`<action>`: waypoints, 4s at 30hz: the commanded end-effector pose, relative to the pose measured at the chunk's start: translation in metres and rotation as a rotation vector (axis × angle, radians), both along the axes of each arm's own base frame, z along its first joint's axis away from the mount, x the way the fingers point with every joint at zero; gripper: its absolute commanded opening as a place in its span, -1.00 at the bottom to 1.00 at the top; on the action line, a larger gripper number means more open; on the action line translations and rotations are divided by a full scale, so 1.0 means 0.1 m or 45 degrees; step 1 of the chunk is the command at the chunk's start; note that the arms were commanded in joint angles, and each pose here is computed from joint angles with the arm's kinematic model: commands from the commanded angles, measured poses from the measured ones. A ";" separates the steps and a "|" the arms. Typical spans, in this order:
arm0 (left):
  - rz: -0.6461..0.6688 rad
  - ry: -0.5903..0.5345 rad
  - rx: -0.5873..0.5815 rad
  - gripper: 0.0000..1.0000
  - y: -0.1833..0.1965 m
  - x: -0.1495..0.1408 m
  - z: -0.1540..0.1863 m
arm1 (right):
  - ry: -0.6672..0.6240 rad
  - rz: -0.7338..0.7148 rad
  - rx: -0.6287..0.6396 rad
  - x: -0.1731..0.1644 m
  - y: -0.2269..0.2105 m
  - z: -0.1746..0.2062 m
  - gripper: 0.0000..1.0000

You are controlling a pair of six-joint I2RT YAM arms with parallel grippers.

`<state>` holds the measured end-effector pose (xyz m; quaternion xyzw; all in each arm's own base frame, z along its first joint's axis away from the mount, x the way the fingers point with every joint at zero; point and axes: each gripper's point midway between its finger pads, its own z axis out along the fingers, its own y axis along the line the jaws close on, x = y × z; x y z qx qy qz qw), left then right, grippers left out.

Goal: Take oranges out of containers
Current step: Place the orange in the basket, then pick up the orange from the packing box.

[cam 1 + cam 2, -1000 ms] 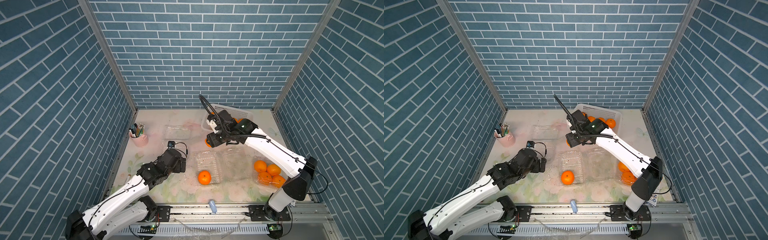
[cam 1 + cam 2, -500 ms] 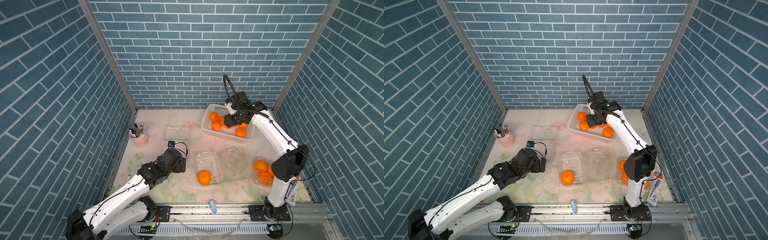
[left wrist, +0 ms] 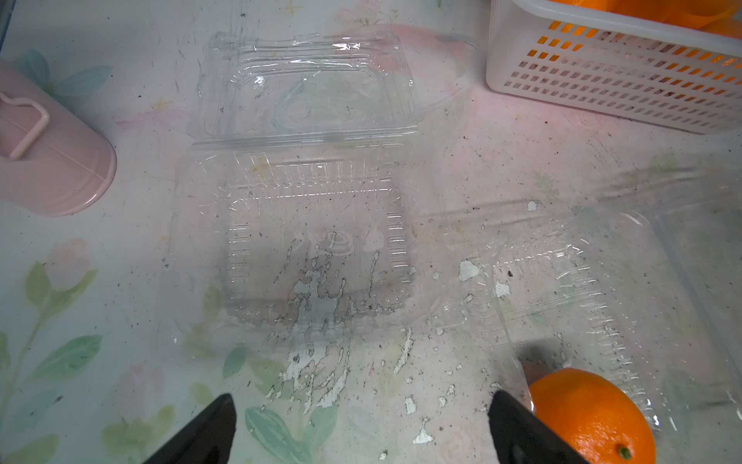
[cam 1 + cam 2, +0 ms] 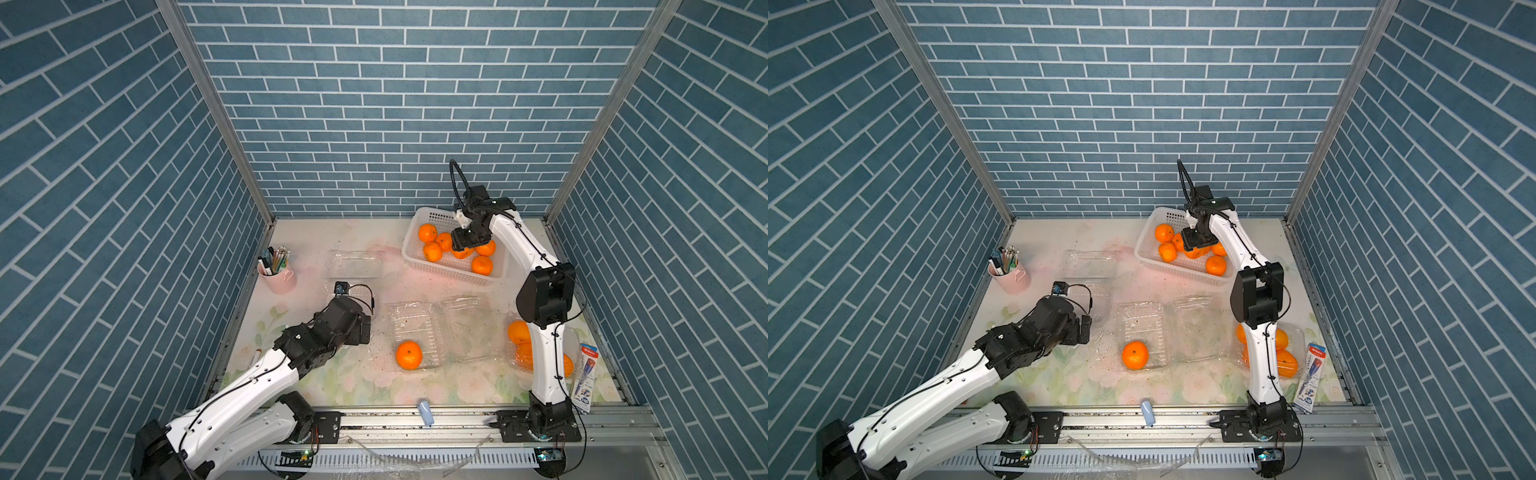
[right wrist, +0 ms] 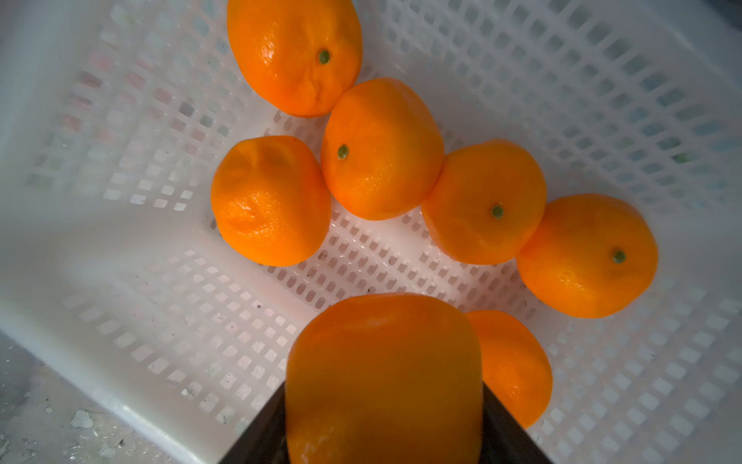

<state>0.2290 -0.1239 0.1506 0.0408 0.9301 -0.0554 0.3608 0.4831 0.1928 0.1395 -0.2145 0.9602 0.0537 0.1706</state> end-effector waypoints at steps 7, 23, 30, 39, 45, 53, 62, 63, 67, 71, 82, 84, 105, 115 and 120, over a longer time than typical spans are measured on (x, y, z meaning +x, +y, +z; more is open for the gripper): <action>0.021 0.008 0.006 0.99 0.00 0.05 0.04 | 0.099 0.085 -0.081 -0.07 -0.05 -0.30 -0.35; 0.020 0.018 0.007 0.99 -0.03 0.07 0.02 | 0.129 0.076 -0.223 -0.05 -0.25 -0.52 -0.30; 0.017 0.024 0.007 0.99 -0.05 0.08 0.00 | 0.131 0.118 -0.257 -0.04 -0.28 -0.61 -0.18; 0.011 0.029 0.007 0.99 -0.06 0.09 -0.01 | 0.135 0.113 -0.293 -0.05 -0.32 -0.63 0.18; 0.009 0.026 0.003 0.99 -0.08 0.10 0.01 | 0.134 0.029 -0.311 -0.05 -0.38 -0.51 0.56; 0.001 0.027 -0.005 0.99 -0.09 0.10 0.01 | 0.104 -0.104 -0.251 -0.09 -0.38 -0.19 0.97; -0.001 0.023 -0.016 0.99 -0.09 0.08 0.01 | -0.008 -0.270 0.036 -0.35 -0.25 0.37 0.96; 0.000 0.023 -0.017 0.99 -0.09 0.08 0.00 | -0.017 -0.273 0.091 -0.41 -0.20 0.42 0.96; 0.002 0.020 -0.022 0.99 -0.08 0.07 -0.02 | -0.052 -0.243 0.291 -0.74 0.01 0.65 0.95; 0.008 0.019 -0.021 0.99 -0.06 0.06 -0.04 | -0.057 -0.175 0.376 -1.14 0.23 0.74 0.91; 0.037 0.018 -0.035 0.99 0.02 -0.02 -0.11 | 0.132 -0.198 0.506 -2.19 0.87 0.37 0.81; 0.038 0.015 -0.036 0.99 0.04 -0.03 -0.11 | 0.160 -0.159 0.529 -2.35 0.99 0.36 0.79; 0.066 -0.012 -0.043 0.99 0.18 -0.14 -0.09 | 0.348 0.038 0.319 -3.23 1.50 -0.18 0.73; 0.071 -0.013 -0.047 0.99 0.20 -0.16 -0.09 | 0.373 0.060 0.206 -3.37 1.48 -0.39 0.59; 0.073 -0.010 -0.046 0.99 0.21 -0.17 -0.09 | 0.380 0.061 0.154 -3.40 1.47 -0.51 0.53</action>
